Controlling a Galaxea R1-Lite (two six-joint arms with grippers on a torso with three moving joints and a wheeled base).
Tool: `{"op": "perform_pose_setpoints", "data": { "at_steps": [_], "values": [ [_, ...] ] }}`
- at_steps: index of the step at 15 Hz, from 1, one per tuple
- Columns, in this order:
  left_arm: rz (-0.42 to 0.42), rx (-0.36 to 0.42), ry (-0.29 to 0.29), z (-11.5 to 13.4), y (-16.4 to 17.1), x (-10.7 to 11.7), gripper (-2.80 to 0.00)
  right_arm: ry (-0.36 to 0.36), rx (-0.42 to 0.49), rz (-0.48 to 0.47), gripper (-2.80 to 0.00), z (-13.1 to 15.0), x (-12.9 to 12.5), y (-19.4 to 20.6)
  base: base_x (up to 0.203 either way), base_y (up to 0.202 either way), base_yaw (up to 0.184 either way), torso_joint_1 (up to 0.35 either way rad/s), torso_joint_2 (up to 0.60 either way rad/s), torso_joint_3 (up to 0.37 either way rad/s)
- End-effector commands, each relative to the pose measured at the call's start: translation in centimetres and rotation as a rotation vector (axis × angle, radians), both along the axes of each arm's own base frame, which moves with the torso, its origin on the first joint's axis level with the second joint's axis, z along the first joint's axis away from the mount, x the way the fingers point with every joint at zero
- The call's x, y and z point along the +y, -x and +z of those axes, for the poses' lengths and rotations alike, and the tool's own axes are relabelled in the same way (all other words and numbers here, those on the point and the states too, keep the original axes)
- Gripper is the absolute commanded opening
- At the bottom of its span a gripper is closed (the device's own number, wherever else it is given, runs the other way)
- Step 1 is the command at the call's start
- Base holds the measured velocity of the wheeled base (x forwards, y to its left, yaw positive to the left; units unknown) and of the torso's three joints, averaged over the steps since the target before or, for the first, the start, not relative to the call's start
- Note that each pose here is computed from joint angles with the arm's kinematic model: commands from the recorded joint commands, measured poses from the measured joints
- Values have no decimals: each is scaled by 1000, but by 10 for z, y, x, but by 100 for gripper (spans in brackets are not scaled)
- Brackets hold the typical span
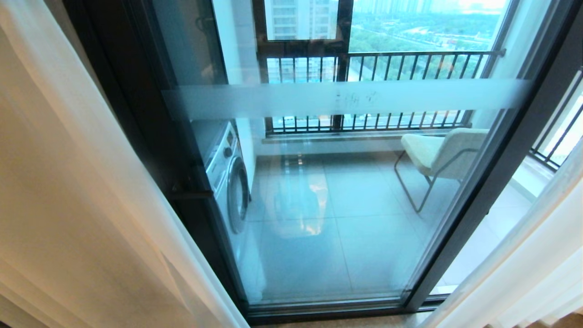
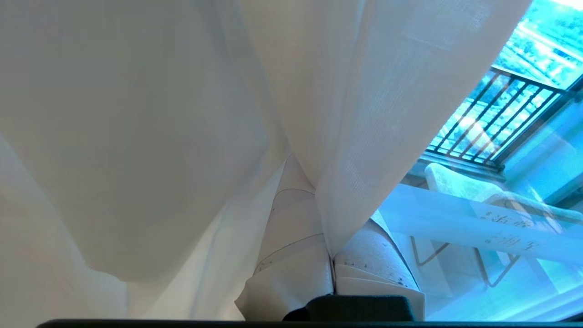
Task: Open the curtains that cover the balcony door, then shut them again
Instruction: Close the inner curtains on both sides
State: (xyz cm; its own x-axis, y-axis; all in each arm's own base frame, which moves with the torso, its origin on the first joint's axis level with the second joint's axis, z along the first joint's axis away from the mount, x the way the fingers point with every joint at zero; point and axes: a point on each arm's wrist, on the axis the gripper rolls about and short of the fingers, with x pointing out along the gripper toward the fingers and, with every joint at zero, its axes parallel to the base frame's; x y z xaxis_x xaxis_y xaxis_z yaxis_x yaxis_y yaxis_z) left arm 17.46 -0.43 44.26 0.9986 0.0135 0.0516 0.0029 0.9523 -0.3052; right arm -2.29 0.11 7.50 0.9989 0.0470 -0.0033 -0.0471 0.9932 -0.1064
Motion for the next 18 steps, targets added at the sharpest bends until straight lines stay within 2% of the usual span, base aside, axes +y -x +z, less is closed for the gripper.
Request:
{"op": "perform_pose_setpoints", "data": {
  "at_steps": [1, 8, 18],
  "values": [
    [-1, -8, 0, 1, 4, 0, -280, 2, 1, 1, -280, 0, 0, 0, 0, 0, 0, 0, 0, 0],
    [-1, -14, 0, 3, 8, 0, -280, 1, 1, 1, -280, 0, 0, 0, 0, -11, 0, 0, -1, 1],
    [0, 6, 0, 1, 7, 0, -280, 1, 1, 1, -280, 0, 0, 0, 0, -177, -2, 3, 3, 2]
  ]
}}
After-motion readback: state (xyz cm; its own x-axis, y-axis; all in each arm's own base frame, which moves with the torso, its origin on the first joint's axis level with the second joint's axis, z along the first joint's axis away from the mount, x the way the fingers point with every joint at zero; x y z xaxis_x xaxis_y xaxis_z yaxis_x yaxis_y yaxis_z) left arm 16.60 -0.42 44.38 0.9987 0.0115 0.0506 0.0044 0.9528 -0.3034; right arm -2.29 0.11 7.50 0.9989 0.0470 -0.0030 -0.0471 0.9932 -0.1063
